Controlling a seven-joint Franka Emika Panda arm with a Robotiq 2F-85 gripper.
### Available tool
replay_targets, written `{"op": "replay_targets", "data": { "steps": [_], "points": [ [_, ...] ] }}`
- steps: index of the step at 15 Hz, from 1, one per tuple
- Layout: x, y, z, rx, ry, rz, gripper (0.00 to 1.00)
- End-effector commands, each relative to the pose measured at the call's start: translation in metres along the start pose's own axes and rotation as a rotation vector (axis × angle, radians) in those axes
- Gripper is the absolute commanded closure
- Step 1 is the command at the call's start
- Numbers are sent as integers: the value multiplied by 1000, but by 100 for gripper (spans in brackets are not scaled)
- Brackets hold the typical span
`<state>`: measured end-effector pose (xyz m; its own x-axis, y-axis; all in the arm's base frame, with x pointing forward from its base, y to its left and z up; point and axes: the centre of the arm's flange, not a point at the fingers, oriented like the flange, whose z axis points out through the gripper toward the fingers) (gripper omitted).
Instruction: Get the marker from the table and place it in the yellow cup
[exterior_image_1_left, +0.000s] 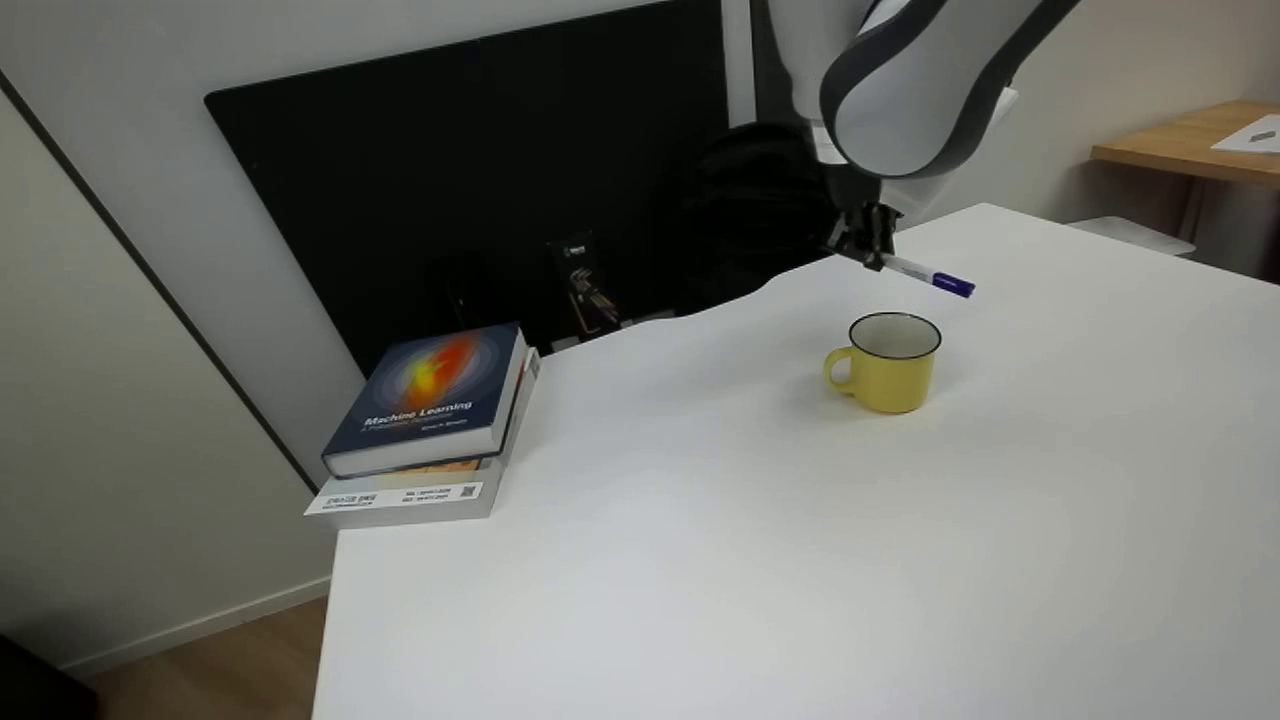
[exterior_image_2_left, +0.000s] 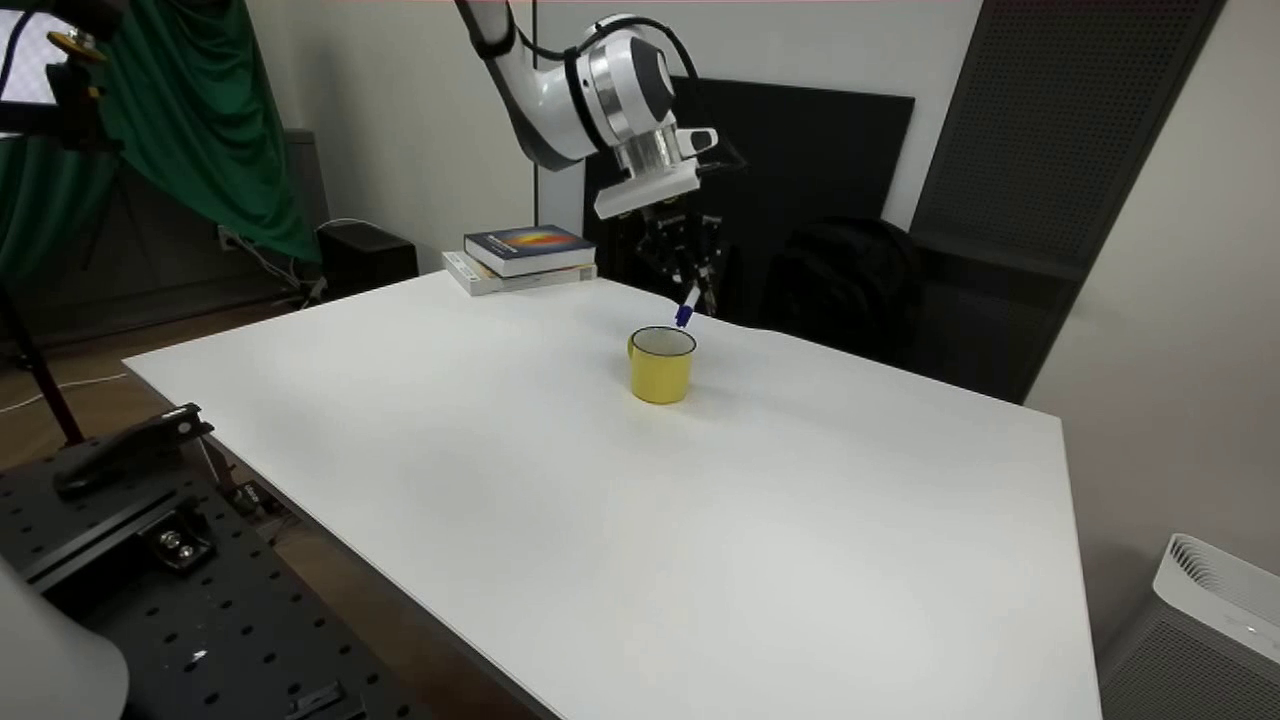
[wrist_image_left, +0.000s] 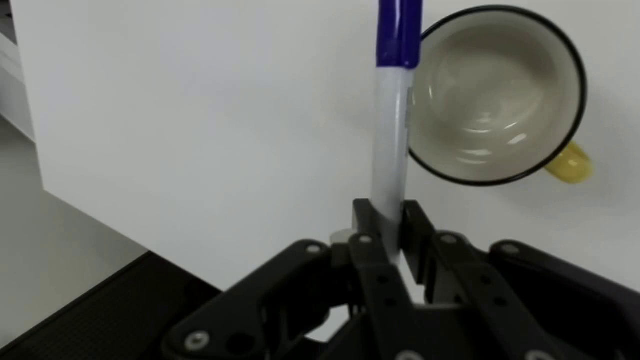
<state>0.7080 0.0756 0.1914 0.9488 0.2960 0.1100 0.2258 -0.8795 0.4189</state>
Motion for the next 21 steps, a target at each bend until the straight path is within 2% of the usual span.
{"op": "replay_targets", "data": {
  "steps": [1, 6, 10, 21],
  "points": [
    [-15, -16, -11, -129, 98, 107, 95],
    [-24, -46, -9, -177, 173, 228, 95],
    [-39, -67, -8, -217, 266, 323, 95],
    [-56, -81, 17, -422, 414, 373, 95]
  ]
}}
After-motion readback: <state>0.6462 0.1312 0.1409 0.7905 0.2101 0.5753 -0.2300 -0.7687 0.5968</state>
